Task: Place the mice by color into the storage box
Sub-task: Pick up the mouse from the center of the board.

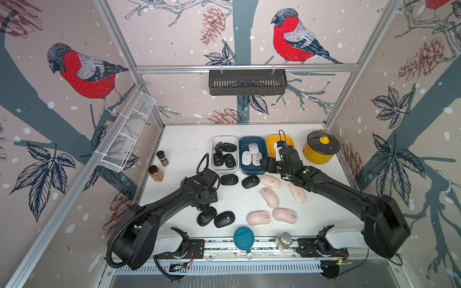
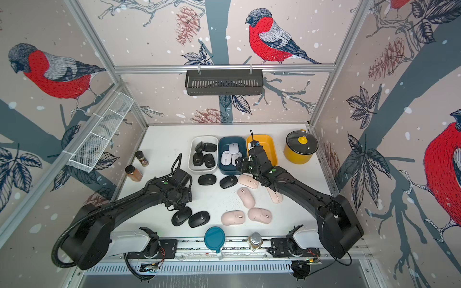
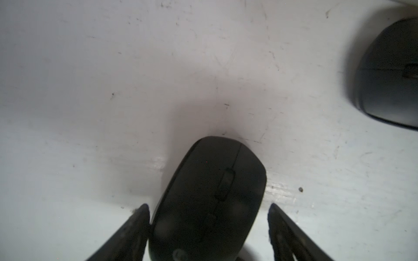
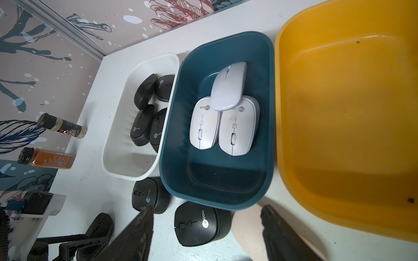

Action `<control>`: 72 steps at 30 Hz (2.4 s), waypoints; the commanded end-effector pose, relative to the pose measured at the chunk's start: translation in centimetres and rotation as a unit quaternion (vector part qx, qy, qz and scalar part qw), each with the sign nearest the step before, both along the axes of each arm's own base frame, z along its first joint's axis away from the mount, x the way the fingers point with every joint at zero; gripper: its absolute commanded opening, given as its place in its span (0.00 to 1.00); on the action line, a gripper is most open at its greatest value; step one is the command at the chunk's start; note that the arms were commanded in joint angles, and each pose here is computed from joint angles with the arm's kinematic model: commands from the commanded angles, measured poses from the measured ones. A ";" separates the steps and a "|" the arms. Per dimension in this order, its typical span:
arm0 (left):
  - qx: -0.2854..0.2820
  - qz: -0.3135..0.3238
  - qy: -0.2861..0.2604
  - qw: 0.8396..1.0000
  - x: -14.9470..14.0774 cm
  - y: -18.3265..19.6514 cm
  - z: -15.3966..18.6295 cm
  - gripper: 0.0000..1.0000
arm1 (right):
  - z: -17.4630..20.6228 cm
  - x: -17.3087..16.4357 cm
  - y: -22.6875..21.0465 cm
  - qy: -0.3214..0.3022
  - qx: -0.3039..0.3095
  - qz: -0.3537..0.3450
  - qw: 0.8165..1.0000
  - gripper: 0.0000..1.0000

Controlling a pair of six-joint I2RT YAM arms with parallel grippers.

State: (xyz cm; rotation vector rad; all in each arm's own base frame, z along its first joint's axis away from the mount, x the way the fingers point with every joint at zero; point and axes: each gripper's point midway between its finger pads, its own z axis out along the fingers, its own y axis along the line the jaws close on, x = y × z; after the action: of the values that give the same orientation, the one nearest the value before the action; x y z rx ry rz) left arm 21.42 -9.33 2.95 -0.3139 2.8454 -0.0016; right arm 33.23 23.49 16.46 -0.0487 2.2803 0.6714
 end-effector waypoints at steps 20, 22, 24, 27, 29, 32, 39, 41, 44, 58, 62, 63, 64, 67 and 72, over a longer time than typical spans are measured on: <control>-0.003 -0.022 0.015 1.000 0.2 -1.0 -1.0 0.76 | 0.3 0.3 0.4 -0.005 0.007 -0.001 1.000 0.75; 0.002 -0.023 0.013 1.000 0.3 -1.1 -1.0 0.76 | 0.3 0.4 0.3 -0.006 0.006 -0.002 1.000 0.75; 0.004 -0.024 0.013 1.000 0.4 -1.2 -1.2 0.75 | 0.5 0.4 0.4 -0.007 0.006 -0.002 1.000 0.75; 0.011 -0.025 0.015 1.000 0.5 -1.1 -1.4 0.74 | 0.3 0.4 0.3 -0.005 0.005 -0.004 1.000 0.75; 0.019 -0.027 0.017 0.999 0.5 -1.1 -1.6 0.74 | 0.4 0.4 0.2 -0.005 0.005 -0.005 1.000 0.75; 0.024 -0.029 0.018 0.999 0.4 -1.0 -1.7 0.73 | 0.3 0.3 0.2 -0.004 0.005 -0.006 1.000 0.75; 0.029 -0.028 0.015 0.999 0.5 -1.0 -1.7 0.71 | 0.3 0.4 0.2 -0.004 0.005 -0.006 1.000 0.75; 0.029 -0.026 0.014 0.999 0.5 -1.0 -1.8 0.70 | 0.3 0.4 0.2 -0.004 0.005 -0.006 1.000 0.75; 0.031 -0.024 0.012 0.999 0.6 -0.9 -1.7 0.68 | 0.4 0.4 0.2 -0.004 0.006 -0.007 1.000 0.75; 0.036 -0.001 -0.035 0.999 1.7 -0.3 0.1 0.59 | 0.5 0.4 0.0 -0.005 0.004 -0.012 1.000 0.75; 0.036 0.003 -0.056 0.998 2.4 -0.3 1.4 0.59 | 0.7 0.5 0.0 -0.006 0.006 -0.013 1.000 0.75; 0.035 0.004 -0.060 0.998 2.5 -0.3 1.7 0.59 | 0.7 0.5 0.0 -0.006 0.006 -0.013 1.000 0.75; 0.033 0.004 -0.066 0.997 2.7 -0.4 2.1 0.59 | 0.7 0.5 0.1 -0.006 0.005 -0.013 1.000 0.75; 0.030 0.006 -0.084 0.996 3.3 -0.5 3.3 0.58 | 1.0 0.7 -0.1 -0.009 0.003 -0.016 1.000 0.75; 0.025 0.003 -0.110 0.994 4.4 -0.9 5.4 0.58 | 0.9 0.6 -0.1 -0.009 0.003 -0.017 1.000 0.75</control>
State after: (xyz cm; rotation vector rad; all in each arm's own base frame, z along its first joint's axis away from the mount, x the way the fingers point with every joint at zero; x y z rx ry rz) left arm 25.44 -10.71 7.35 -0.2816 2.6516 0.0001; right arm 33.75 23.50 16.98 -0.0292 2.2672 0.6603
